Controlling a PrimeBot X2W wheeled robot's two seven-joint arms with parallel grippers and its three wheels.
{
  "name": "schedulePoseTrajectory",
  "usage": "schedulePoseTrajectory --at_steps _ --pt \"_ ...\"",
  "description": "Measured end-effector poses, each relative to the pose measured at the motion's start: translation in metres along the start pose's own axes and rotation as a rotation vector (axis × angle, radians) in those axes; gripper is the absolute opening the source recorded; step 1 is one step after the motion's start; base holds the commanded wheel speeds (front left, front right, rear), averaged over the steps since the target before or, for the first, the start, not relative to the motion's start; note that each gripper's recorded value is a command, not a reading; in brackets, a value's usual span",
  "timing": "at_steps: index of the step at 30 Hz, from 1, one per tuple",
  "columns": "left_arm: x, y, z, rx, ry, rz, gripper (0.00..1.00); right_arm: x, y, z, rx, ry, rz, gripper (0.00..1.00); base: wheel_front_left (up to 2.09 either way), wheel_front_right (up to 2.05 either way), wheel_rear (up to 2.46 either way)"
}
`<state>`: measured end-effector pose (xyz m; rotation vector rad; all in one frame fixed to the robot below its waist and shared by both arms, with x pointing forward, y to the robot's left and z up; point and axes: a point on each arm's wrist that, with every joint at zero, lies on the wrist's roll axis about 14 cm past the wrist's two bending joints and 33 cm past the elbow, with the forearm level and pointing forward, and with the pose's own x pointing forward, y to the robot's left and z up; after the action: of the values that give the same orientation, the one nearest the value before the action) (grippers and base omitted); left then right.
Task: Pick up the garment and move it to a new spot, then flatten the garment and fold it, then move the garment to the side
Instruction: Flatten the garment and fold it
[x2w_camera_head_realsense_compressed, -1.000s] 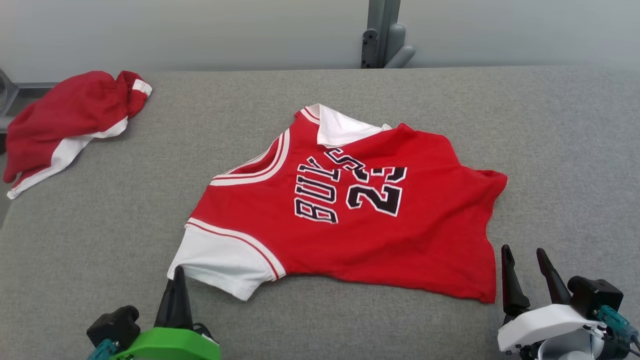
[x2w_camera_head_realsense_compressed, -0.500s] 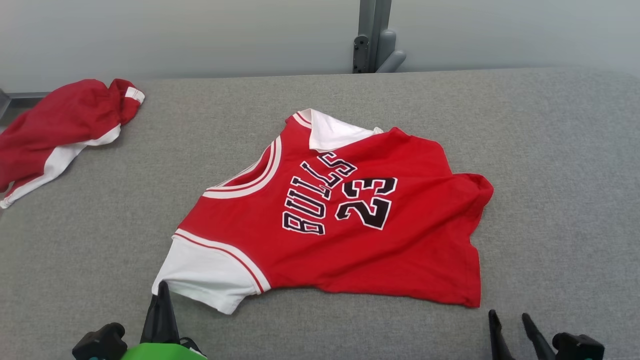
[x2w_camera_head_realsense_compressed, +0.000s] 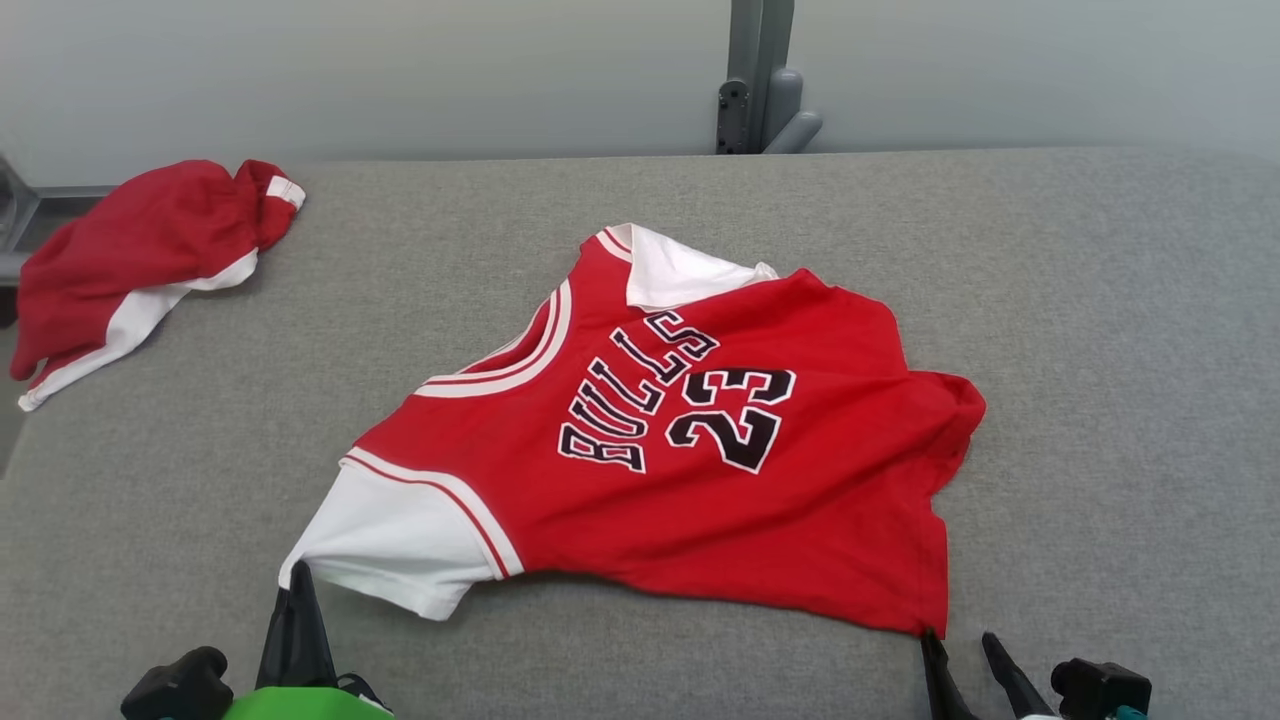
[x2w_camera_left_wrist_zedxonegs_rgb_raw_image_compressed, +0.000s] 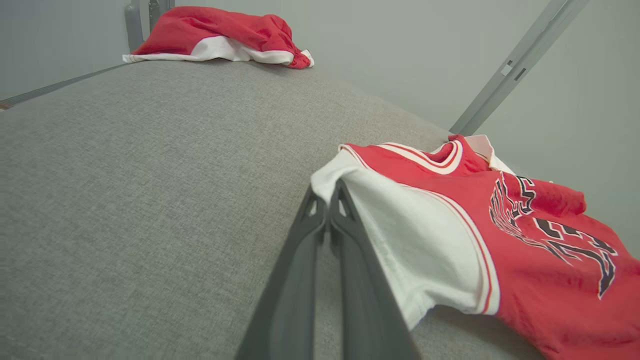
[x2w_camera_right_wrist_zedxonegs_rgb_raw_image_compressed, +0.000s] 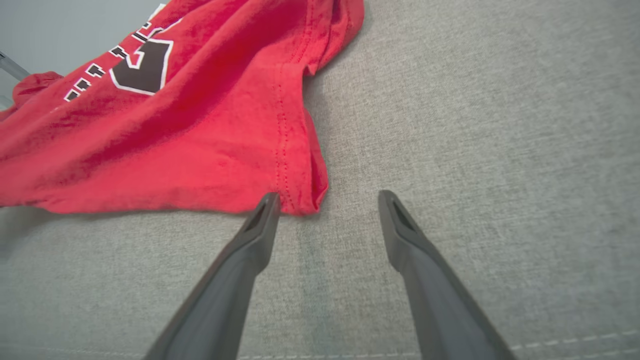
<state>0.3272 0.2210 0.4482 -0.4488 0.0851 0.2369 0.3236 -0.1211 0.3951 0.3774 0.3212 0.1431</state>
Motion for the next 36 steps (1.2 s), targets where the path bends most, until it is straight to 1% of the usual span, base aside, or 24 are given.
schedulePoseTrajectory --at_steps 6,12,13,15,16,17,19,20,21,22,26,29,34,35,36 --pt "-0.007 0.005 -0.002 0.001 0.004 0.012 0.0 0.013 0.011 0.0 0.052 0.006 0.027 1.0 0.0 0.0 0.0" --pt "-0.009 0.005 -0.005 0.001 0.014 0.012 0.0 0.019 0.008 -0.011 0.062 0.049 0.015 1.0 0.0 0.0 0.0" --pt "-0.009 0.006 -0.005 0.001 0.013 0.014 0.0 0.02 0.008 -0.013 0.061 0.057 0.014 0.96 0.0 0.0 0.0" --pt "-0.009 0.007 -0.005 0.001 0.014 0.018 0.0 0.022 0.01 -0.017 0.066 0.072 0.017 0.84 0.0 0.0 0.0" --pt "-0.009 0.007 -0.005 0.001 0.015 0.02 0.0 0.023 0.01 -0.018 0.074 0.078 0.017 0.68 0.0 0.0 0.0" --pt "-0.009 0.008 -0.005 0.002 0.016 0.021 0.0 0.024 0.01 -0.02 0.072 0.085 0.019 0.5 0.0 0.0 0.0" --pt "-0.008 0.008 -0.006 0.003 0.017 0.022 0.0 0.025 0.01 -0.023 0.065 0.095 0.019 0.35 0.0 0.0 0.0" --pt "-0.008 0.008 -0.006 0.003 0.019 0.022 0.0 0.025 0.011 -0.024 0.063 0.102 0.024 0.2 0.0 0.0 0.0" --pt "-0.007 0.007 -0.006 0.003 0.019 0.021 0.0 0.025 0.012 -0.027 0.066 0.109 0.027 0.08 0.0 0.0 0.0" --pt "-0.007 0.007 -0.006 0.003 0.02 0.019 0.0 0.025 0.014 -0.028 0.068 0.113 0.03 0.0 0.0 0.0 0.0" --pt "-0.004 0.004 -0.007 0.002 0.023 0.013 0.0 0.028 0.015 -0.023 0.078 0.098 0.031 0.0 0.0 0.0 0.0" --pt "-0.001 0.0 -0.005 0.002 0.017 0.002 0.0 0.032 0.015 -0.009 0.084 0.053 0.03 0.0 0.0 0.0 0.0" --pt "0.005 -0.013 0.006 -0.005 -0.018 -0.04 0.0 0.037 0.017 0.034 0.106 -0.086 0.041 0.0 0.0 0.0 0.0" --pt "0.009 -0.022 0.013 -0.011 -0.042 -0.068 0.0 0.037 0.018 0.054 0.127 -0.151 0.048 0.0 0.0 0.0 0.0" --pt "0.01 -0.028 0.017 -0.018 -0.054 -0.085 0.0 0.037 0.02 0.064 0.137 -0.182 0.054 0.0 0.0 0.0 0.0"
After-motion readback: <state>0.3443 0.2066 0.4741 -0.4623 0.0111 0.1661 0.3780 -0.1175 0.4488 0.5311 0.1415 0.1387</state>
